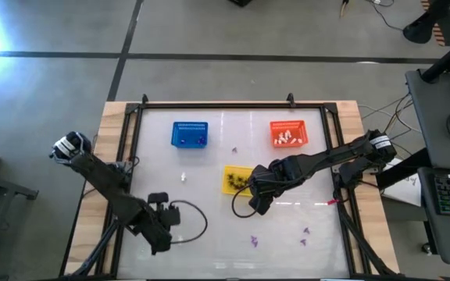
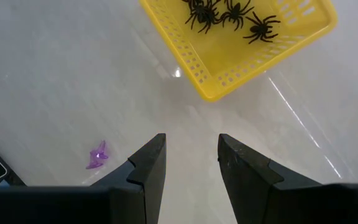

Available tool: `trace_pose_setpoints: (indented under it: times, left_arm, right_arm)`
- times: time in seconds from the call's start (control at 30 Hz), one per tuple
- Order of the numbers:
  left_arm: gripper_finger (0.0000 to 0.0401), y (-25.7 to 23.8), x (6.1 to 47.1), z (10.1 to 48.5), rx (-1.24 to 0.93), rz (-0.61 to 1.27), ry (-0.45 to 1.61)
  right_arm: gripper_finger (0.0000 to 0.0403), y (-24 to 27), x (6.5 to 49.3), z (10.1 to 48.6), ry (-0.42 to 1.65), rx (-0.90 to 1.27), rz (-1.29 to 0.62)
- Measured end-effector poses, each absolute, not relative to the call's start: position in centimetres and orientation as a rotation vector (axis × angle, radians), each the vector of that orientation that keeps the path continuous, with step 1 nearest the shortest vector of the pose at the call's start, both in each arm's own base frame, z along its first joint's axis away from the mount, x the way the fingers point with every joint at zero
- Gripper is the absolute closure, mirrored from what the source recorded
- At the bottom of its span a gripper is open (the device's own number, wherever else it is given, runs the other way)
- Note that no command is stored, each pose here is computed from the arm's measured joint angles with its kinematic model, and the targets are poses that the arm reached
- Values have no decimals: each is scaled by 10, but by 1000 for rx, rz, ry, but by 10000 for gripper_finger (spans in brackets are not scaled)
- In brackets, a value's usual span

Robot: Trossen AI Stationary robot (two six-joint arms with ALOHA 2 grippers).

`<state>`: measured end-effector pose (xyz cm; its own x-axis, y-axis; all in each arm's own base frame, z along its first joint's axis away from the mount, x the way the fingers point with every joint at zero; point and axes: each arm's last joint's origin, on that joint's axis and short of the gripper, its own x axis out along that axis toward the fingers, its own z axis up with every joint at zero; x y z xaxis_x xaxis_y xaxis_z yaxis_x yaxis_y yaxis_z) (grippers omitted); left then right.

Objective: Sort Halloween decoration
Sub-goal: Put the purple witch hat toy into the blue bin

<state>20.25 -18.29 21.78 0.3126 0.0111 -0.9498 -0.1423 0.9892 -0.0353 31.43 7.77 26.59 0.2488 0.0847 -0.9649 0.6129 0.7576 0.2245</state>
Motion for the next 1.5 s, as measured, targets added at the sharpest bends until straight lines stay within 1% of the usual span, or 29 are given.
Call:
trace_pose_setpoints:
  times: [0.3,0.43,0.77,1.03,1.17,1.33,1.5]
  left_arm:
    - [401,-127,211,250,-62,205,1146]
    - [401,-93,211,264,-42,317,1100]
    - [401,-9,210,287,-9,457,1070]
    - [401,53,210,288,13,510,1101]
    - [401,82,212,286,-18,513,1083]
    - [401,110,209,279,-46,523,1114]
    - [401,129,212,266,-75,459,1149]
  right_arm:
    - [266,78,314,266,1291,640,-386]
    - [266,77,314,266,1286,617,-385]
    - [266,71,316,266,1259,579,-423]
    - [266,57,318,266,1252,554,-436]
    - [266,45,320,265,1248,552,-452]
    - [266,29,322,265,1246,550,-475]
    - [266,13,323,265,1244,537,-484]
